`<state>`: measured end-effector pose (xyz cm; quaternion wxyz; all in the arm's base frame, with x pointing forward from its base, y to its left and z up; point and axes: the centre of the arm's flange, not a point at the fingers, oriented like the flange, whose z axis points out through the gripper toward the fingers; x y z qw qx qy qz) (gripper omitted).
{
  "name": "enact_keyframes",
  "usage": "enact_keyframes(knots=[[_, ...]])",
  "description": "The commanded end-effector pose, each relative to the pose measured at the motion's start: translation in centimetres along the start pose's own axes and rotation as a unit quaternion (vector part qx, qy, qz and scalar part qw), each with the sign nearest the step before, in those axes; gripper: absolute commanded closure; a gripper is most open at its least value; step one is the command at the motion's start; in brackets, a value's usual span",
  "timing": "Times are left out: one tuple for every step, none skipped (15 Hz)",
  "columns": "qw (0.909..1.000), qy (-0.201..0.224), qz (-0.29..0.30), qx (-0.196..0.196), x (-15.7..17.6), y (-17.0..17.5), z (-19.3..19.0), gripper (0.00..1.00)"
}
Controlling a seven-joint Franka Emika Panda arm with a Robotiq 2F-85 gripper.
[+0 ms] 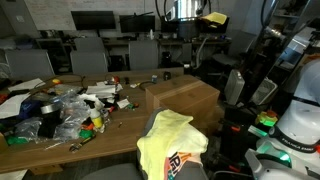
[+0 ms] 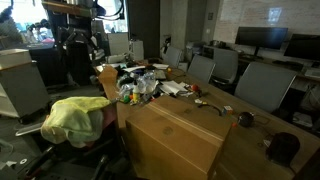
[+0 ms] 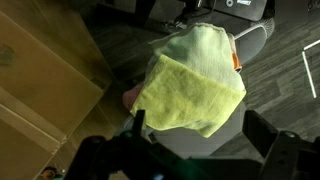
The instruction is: Remove all the clothes from the top of the box and hang them on the chair
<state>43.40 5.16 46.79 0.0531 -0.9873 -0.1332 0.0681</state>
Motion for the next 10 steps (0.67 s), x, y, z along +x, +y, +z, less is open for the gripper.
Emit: enact_keyframes(knots=[[0.995,0.031,0.094,-0.009,-5.9,0.1,0.0,0.0],[0.9926,0.035,0.116,-0.007,-6.9,0.1,0.2,0.0],[0.9902,0.038,0.134,-0.004,-8.3,0.1,0.6,0.0],[0.9875,0.043,0.151,-0.002,-9.2,0.2,1.0,0.0],[0.985,0.047,0.166,-0.001,-10.4,0.4,1.4,0.0],[0.9823,0.051,0.18,0.001,-11.7,0.7,1.9,0.0],[0.9801,0.053,0.191,0.004,-12.9,1.0,2.3,0.0],[0.9781,0.06,0.199,0.009,-14.3,1.6,3.0,0.0],[0.9769,0.065,0.203,0.012,-15.5,2.0,3.4,0.0],[0.9761,0.072,0.204,0.018,-16.8,2.5,4.0,0.0]])
